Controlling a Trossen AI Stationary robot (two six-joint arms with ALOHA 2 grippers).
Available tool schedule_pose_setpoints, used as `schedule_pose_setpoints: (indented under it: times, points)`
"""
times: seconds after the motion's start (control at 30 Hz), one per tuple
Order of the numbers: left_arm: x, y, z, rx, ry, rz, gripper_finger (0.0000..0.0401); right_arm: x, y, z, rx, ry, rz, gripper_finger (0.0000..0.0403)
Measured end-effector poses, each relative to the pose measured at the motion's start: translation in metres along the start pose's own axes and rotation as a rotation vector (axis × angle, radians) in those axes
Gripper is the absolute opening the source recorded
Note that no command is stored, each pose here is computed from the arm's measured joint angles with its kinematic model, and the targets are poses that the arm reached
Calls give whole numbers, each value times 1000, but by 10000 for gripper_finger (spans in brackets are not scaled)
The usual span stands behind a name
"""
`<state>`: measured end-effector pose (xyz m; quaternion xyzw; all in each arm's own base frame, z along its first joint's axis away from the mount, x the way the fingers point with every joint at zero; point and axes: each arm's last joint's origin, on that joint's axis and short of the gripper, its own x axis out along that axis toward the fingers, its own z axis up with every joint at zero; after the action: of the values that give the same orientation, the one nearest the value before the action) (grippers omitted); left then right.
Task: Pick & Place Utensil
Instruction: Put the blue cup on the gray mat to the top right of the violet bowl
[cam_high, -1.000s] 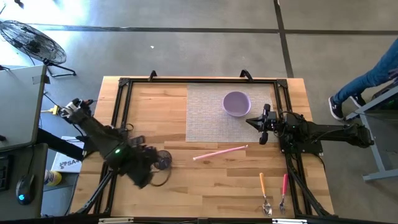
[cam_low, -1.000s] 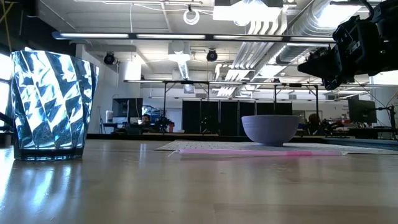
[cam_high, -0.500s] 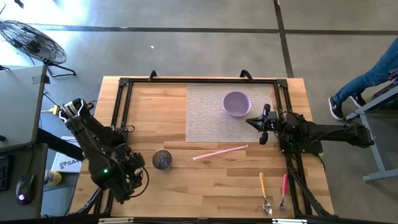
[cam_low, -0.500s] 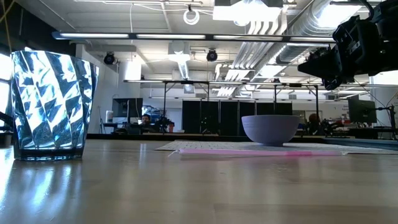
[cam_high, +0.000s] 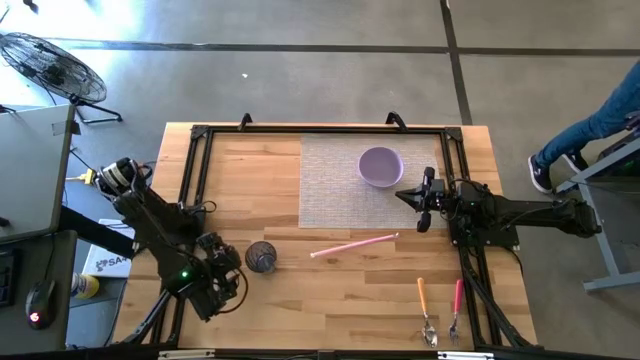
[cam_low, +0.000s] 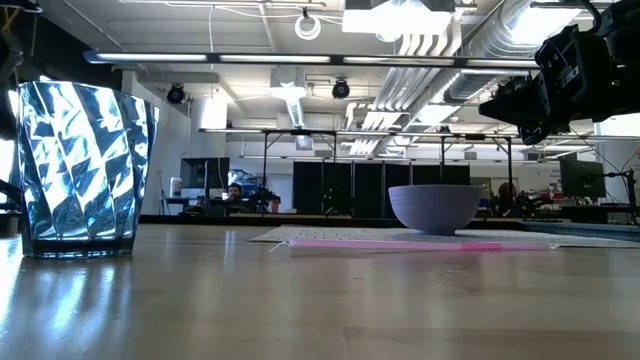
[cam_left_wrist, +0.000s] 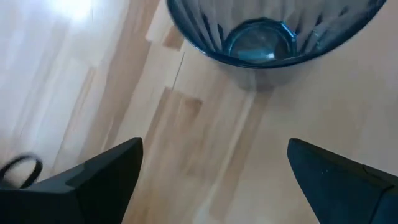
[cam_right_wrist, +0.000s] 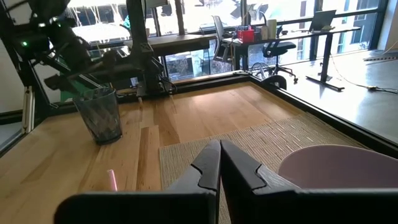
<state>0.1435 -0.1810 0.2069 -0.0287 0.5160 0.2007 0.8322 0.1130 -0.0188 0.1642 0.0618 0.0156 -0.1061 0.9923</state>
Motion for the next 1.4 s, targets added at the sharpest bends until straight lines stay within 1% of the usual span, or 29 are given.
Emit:
schedule_pose_setpoints:
  times: [0.13,0.3,0.57,0.73,0.83,0.97,1.13,1.4]
  points:
    - [19,-5,-15,31,-98,-66,395,0,0,0,0,0,0,2]
    - [40,-5,-27,13,-191,-113,395,0,0,0,0,0,0,2]
    - [58,-7,-33,-15,-384,-178,395,0,0,0,0,0,0,2]
    - [64,-6,-35,-7,-473,-186,395,0,0,0,0,0,0,3]
    - [68,-3,-37,-13,-503,-180,395,0,0,0,0,0,0,5]
    - [71,-3,-38,-28,-538,-203,395,0,0,0,0,0,0,2]
    - [72,-5,-37,-27,-621,-212,395,0,0,0,0,1,0,2]
    - [72,-5,-37,-24,-638,-214,395,0,0,0,0,0,0,3]
